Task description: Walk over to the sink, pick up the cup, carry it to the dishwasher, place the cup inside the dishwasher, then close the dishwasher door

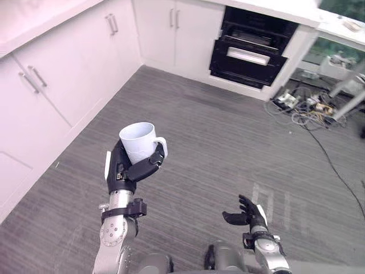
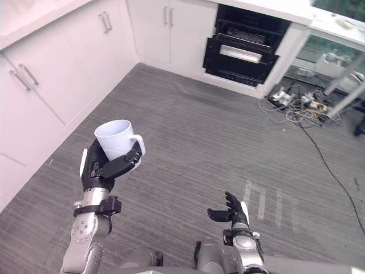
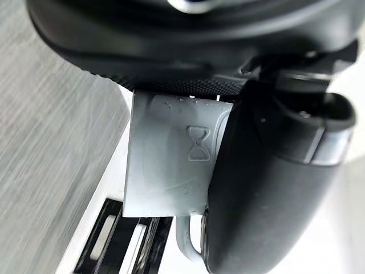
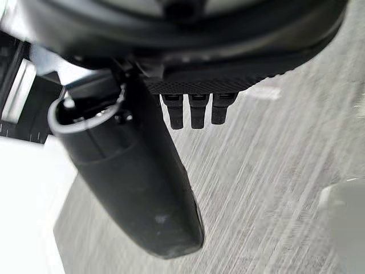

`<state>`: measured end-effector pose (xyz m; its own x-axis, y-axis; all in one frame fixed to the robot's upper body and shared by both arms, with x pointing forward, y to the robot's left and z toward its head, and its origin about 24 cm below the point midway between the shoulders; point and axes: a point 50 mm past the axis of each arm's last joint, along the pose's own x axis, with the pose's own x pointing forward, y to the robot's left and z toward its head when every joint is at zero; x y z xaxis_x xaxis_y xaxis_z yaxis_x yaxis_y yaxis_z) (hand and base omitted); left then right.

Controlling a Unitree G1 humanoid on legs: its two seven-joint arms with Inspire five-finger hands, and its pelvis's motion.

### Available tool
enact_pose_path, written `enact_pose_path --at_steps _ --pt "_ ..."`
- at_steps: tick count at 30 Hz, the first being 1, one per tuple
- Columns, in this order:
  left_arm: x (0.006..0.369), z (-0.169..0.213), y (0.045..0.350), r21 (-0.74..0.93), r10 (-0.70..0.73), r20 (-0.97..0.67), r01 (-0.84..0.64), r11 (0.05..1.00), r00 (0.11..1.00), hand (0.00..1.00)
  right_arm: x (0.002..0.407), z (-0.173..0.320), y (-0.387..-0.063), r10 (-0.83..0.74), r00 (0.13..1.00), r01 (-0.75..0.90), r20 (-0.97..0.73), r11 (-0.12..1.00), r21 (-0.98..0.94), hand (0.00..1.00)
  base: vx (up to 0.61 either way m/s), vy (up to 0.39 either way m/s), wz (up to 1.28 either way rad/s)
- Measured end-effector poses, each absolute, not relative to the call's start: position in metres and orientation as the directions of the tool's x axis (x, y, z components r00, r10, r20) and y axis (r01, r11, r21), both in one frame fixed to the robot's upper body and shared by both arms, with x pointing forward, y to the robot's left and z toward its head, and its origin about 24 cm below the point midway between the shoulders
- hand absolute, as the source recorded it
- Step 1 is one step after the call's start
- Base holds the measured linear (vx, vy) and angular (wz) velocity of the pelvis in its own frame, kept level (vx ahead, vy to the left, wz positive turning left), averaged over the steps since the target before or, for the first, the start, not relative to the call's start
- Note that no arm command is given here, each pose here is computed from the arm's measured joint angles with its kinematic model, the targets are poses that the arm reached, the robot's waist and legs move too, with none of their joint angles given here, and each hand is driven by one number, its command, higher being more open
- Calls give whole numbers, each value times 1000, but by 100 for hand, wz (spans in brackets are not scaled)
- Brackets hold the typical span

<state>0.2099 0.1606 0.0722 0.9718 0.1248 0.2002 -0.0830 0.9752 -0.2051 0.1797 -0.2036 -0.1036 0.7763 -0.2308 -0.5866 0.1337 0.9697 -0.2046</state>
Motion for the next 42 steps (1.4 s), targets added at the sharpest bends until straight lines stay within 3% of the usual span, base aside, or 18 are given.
enact_pose_path --at_steps 4,9,16,25,31,37,42 --pt "214 67 140 -244 69 179 -24 970 981 30 183 -97 -221 -268 781 148 -564 957 -250 90 668 -227 97" --pt "208 66 119 -301 -2 174 55 952 985 30 170 -86 -208 -238 827 145 -509 965 -217 90 483 -201 53" --pt "209 65 134 -281 37 177 15 960 984 30 186 -91 -208 -248 810 148 -530 963 -225 90 613 -31 -22" --pt "215 74 144 -186 12 201 26 982 980 30 201 -91 -200 -246 810 167 -532 967 -192 90 745 251 -35" --pt "216 75 126 -161 -73 214 109 981 974 30 204 -85 -176 -178 848 118 -499 982 -149 90 570 99 -26" --pt "216 45 121 -169 -86 85 100 981 993 30 197 -84 -189 -206 842 125 -499 974 -190 90 718 -15 -21" --pt "210 34 121 -202 -32 31 37 979 999 30 210 -40 -182 -201 930 162 -307 976 -146 90 775 -8 -114"
